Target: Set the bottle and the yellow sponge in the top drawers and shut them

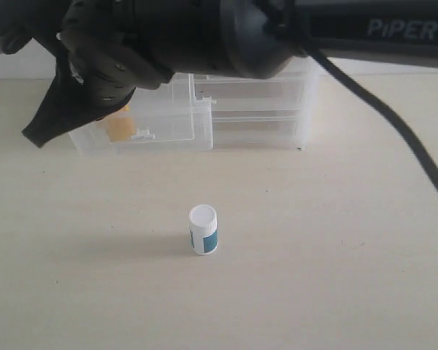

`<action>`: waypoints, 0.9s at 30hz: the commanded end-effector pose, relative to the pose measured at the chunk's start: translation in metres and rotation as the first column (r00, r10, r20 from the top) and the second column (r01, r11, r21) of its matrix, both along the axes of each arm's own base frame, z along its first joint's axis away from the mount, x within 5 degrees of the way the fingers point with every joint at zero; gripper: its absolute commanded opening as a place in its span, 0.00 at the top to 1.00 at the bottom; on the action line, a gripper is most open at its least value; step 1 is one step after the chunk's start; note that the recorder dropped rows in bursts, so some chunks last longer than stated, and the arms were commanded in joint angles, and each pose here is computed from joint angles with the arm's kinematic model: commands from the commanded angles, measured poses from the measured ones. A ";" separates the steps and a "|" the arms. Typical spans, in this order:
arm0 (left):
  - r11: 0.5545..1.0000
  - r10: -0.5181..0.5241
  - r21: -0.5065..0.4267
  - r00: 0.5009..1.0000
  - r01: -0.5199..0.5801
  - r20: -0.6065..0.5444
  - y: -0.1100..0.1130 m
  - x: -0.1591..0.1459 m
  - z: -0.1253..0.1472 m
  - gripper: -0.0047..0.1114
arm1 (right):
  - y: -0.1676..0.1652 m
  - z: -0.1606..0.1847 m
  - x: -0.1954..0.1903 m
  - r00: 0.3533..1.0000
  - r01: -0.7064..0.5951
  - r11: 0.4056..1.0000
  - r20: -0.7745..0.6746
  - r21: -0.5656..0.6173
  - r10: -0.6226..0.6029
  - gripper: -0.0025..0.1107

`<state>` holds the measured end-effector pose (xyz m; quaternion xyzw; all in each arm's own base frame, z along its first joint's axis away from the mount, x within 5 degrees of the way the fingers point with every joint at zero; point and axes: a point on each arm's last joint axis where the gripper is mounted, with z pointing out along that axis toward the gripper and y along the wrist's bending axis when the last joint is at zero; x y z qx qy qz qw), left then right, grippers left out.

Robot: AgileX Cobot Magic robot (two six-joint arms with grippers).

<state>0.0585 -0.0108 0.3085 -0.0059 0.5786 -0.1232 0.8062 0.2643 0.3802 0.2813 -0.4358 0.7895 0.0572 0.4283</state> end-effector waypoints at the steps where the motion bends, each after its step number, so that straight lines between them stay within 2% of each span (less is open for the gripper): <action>1: 1.000 0.005 0.000 1.000 -0.005 -0.003 0.000 0.000 -0.001 0.93 | -0.026 -0.002 0.030 0.992 0.124 0.992 -0.022 -0.027 -0.124 0.93; 6: 1.000 0.005 0.000 1.000 -0.005 -0.003 0.000 0.000 -0.001 0.93 | -0.063 -0.004 0.068 0.956 0.285 0.959 -0.070 0.008 -0.283 0.93; 9: 1.000 0.003 0.000 1.000 -0.003 -0.001 0.000 0.000 -0.001 0.93 | -0.067 -0.004 0.072 0.947 0.311 0.950 -0.099 0.031 -0.306 0.93; 11: 1.000 0.003 0.000 1.000 -0.003 0.000 0.000 0.000 -0.001 0.93 | -0.054 -0.003 0.061 0.963 0.244 0.967 -0.137 0.068 -0.234 0.93; 15: 1.000 0.003 0.000 1.000 -0.003 0.000 0.000 0.000 -0.001 0.93 | -0.025 0.002 0.036 0.993 0.081 0.991 -0.093 0.110 -0.071 0.93; 22: 1.000 0.004 0.000 1.000 -0.004 -0.003 0.000 0.000 -0.001 0.93 | -0.026 0.041 0.020 1.000 0.027 0.977 -0.012 0.212 -0.025 0.93; 24: 1.000 0.004 0.000 1.000 -0.004 -0.003 0.000 0.000 -0.001 0.93 | -0.023 0.039 0.019 0.998 0.035 0.968 -0.057 0.249 -0.021 0.93; 27: 1.000 0.004 0.000 1.000 -0.004 -0.003 0.000 0.000 -0.001 0.93 | -0.012 0.023 0.012 0.991 -0.034 0.973 -0.120 0.227 0.062 0.93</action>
